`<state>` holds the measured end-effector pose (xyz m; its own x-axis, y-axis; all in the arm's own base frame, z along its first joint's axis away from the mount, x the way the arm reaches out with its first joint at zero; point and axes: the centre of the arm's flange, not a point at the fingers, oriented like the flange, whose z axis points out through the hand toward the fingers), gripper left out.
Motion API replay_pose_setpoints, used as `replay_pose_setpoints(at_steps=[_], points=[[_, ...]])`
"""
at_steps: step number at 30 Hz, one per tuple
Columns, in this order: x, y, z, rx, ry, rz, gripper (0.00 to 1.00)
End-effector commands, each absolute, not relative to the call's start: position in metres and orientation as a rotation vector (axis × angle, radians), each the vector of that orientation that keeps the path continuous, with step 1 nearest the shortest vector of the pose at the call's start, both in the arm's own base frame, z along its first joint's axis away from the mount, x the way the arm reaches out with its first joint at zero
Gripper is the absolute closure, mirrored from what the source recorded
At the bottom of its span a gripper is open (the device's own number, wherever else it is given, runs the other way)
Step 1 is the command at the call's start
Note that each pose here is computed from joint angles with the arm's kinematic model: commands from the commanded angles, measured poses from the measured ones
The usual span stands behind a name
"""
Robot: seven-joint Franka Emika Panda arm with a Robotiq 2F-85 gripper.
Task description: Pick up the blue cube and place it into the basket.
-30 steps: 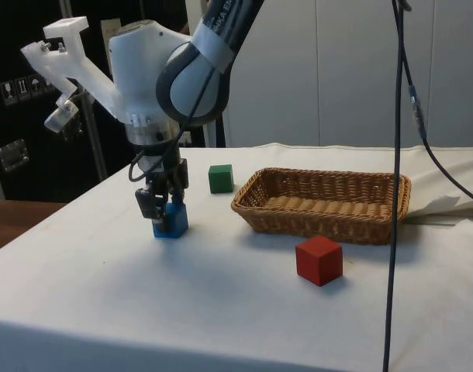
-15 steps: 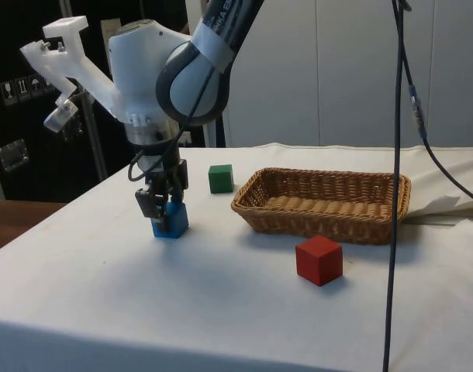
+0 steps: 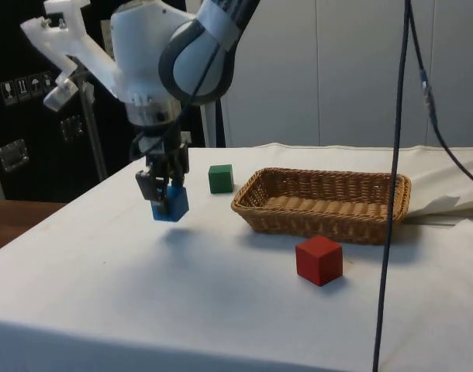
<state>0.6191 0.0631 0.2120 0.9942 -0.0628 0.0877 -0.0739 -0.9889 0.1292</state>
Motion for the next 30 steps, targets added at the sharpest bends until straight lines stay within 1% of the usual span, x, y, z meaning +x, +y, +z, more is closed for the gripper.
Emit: replay_pose_setpoints(at_steps=[1,2,8,11,12,17,18,22,30], points=[[0.617,0.064,0.220,3.004,-0.102,0.131,0.96],[0.618,0.063,0.215,3.004,-0.104,0.129,0.96],[0.613,0.062,0.241,3.002,-0.106,0.155,0.96],[0.610,0.061,0.250,3.001,-0.107,0.166,0.96],[0.612,0.062,0.246,3.000,-0.108,0.163,0.96],[0.605,0.060,0.268,2.997,-0.110,0.183,0.96],[0.607,0.061,0.262,2.997,-0.110,0.176,0.96],[0.601,0.058,0.280,2.995,-0.113,0.197,0.96],[0.591,0.053,0.294,2.990,-0.117,0.207,0.96]])
